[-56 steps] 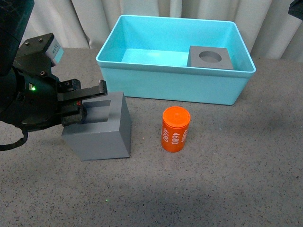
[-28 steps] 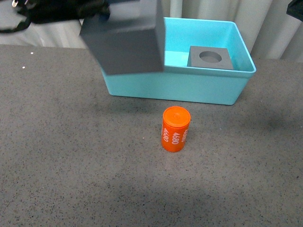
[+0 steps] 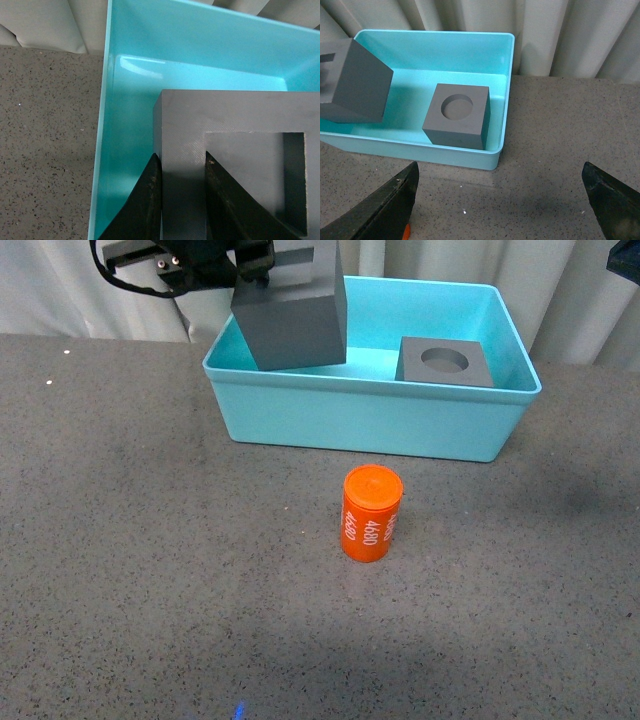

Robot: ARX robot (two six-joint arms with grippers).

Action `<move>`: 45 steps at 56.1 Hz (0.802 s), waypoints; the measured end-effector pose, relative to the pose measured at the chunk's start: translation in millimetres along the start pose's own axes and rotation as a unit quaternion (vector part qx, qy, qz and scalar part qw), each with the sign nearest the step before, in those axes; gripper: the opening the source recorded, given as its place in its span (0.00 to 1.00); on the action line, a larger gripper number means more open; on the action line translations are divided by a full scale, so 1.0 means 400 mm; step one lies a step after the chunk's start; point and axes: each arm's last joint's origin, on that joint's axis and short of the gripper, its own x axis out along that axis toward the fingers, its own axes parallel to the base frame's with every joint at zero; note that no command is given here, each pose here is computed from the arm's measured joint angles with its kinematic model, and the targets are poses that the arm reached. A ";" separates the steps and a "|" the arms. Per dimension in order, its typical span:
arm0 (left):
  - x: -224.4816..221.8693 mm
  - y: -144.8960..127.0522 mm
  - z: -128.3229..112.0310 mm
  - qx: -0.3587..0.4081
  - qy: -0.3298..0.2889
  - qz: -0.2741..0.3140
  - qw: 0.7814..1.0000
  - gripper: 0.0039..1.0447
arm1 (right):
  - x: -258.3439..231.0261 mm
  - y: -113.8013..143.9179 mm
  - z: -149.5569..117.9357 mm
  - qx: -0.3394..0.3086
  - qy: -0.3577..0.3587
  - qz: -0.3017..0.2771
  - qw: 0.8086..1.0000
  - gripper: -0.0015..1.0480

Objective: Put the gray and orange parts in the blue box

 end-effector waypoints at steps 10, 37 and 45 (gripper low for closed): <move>0.057 0.013 -0.017 0.004 0.025 0.007 1.000 0.17 | 0.000 0.000 0.000 0.000 0.000 0.000 1.000 0.91; 0.132 0.039 -0.054 0.014 0.069 0.060 0.996 0.17 | 0.000 0.000 0.000 0.000 0.000 0.000 1.000 0.91; 0.133 0.042 -0.054 0.022 0.073 0.072 0.995 0.17 | 0.000 0.000 0.000 0.000 0.000 0.000 1.000 0.91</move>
